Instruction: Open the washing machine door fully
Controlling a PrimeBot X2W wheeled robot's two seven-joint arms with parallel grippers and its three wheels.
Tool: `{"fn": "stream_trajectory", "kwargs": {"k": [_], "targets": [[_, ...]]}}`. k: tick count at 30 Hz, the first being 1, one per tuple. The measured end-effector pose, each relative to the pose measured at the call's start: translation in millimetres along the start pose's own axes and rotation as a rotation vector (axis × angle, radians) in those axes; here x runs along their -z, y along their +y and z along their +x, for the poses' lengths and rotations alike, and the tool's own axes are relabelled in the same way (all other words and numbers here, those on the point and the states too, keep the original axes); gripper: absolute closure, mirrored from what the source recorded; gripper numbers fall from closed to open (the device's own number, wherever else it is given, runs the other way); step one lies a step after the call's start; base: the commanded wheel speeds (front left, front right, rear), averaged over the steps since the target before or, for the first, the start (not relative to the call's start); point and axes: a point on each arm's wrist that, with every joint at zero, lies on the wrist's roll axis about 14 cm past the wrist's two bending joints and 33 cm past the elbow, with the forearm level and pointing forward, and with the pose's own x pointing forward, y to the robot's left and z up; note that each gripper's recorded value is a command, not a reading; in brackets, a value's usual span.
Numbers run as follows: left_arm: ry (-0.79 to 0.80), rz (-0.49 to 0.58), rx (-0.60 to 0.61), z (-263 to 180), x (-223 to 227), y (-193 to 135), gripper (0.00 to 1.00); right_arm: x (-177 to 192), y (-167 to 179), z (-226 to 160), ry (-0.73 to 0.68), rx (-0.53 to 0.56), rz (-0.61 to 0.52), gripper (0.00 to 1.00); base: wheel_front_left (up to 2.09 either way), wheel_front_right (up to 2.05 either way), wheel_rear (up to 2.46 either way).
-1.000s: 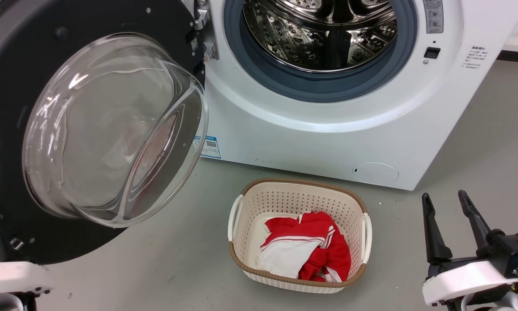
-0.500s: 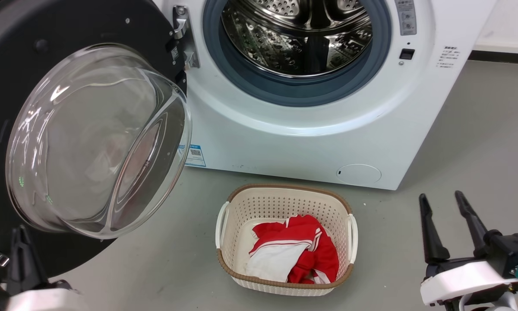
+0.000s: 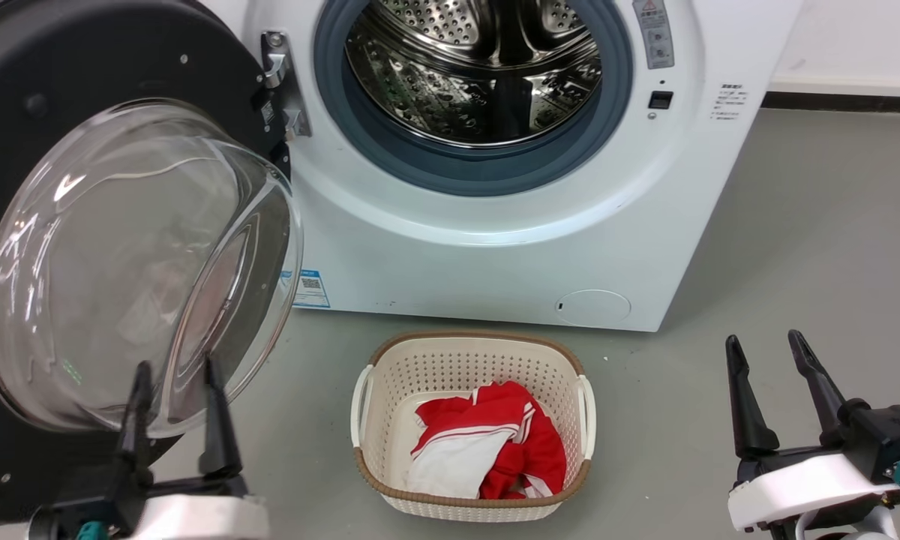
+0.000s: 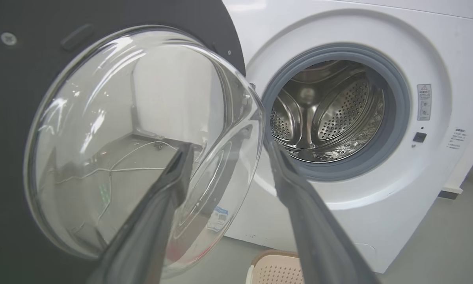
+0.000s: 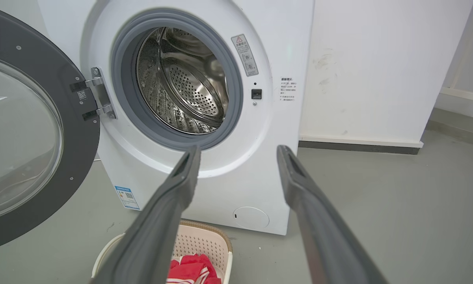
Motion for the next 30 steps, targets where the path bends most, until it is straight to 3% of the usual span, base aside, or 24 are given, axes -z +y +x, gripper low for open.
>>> {"fn": "stream_trajectory", "kwargs": {"k": [14, 30], "targets": [[-0.034, 0.016, 0.209, 29.2, -1.7, -66.1, 0.0, -14.4, -26.1, -18.4, -0.029, 0.084, -0.026, 0.0, 0.0, 0.0, 0.0], [0.025, 0.056, 0.254, 25.0, 18.3, -74.0, 0.0, -6.7, -26.3, -24.5, -0.002, 0.088, -0.022, 0.0, 0.0, 0.0, 0.0]]}}
